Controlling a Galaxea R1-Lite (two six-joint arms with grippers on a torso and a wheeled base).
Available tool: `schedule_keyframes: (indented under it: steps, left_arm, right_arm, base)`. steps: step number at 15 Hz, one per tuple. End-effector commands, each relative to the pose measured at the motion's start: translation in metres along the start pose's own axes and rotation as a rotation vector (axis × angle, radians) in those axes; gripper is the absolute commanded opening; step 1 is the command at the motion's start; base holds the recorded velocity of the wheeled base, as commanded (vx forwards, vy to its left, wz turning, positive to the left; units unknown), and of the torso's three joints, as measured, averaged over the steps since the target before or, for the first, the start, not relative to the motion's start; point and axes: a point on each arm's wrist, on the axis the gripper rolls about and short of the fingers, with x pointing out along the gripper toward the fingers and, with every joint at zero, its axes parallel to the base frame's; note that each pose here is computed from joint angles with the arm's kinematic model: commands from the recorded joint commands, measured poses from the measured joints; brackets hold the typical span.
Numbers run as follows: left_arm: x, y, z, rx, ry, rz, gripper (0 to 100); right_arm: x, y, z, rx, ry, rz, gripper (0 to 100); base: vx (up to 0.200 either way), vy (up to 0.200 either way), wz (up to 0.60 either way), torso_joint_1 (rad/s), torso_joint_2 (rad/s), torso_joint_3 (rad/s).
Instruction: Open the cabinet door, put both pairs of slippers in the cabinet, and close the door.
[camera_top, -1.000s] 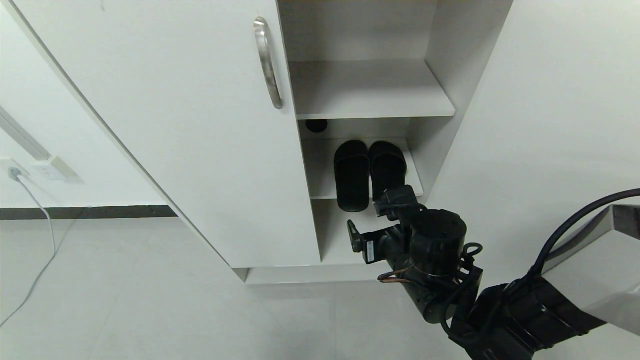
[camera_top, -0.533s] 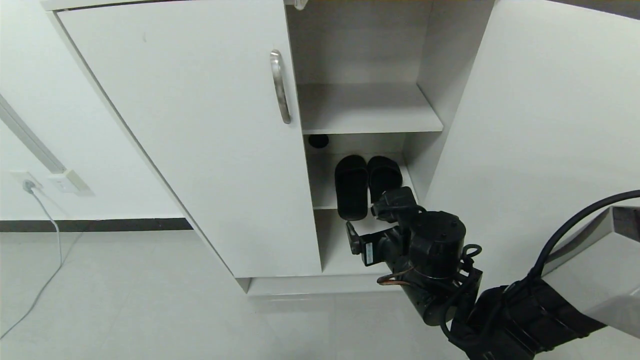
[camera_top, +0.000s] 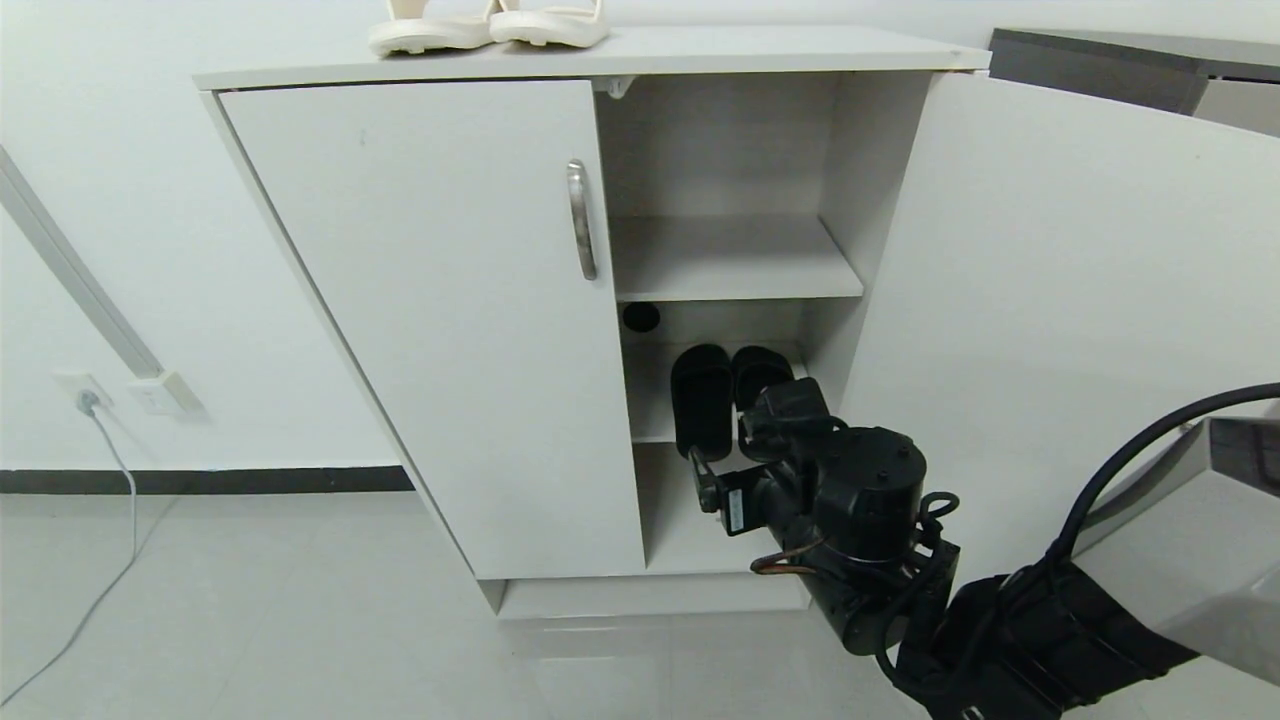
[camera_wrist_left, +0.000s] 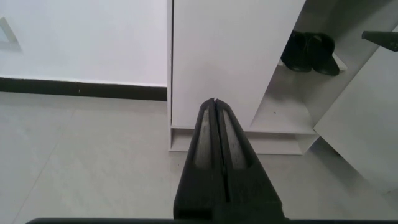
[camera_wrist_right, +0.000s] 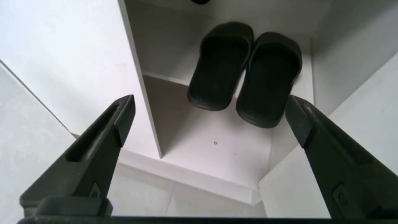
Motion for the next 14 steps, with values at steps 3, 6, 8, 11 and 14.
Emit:
schedule_keyframes:
  steps: [3,6,8,11,14]
  left_arm:
    - [0.0001,0.0000,0.0000,-0.001,0.001,0.001,0]
    - [0.0001,0.0000,0.0000,-0.002,0.001,0.001,0]
    - [0.0001,0.0000,0.0000,-0.002,0.001,0.003,0]
    - [0.0001,0.0000,0.0000,-0.002,0.001,0.001,0]
    - [0.0001,0.0000,0.0000,-0.001,0.001,0.001,0]
  right_arm:
    - [-0.0008,-0.0004,-0.0042,-0.005,0.005,-0.001,100]
    - [-0.0007,0.0003,-0.0053,-0.008,0.007,0.001,100]
    - [-0.0006,-0.0003,-0.0057,-0.009,0.009,0.000,100]
    - [-0.0003,0.0000,-0.0067,-0.009,0.010,0.000,100]
    - [-0.0003,0.0000,-0.0085,-0.009,0.010,0.000,100]
  base:
    - [0.000,0.000,0.00,0.002,0.00,0.017]
    - [0.000,0.000,0.00,0.000,0.00,0.000]
    - [0.000,0.000,0.00,0.000,0.00,0.000]
    - [0.000,0.000,0.00,0.000,0.00,0.000]
    - [0.000,0.067,0.00,0.002,0.00,-0.001]
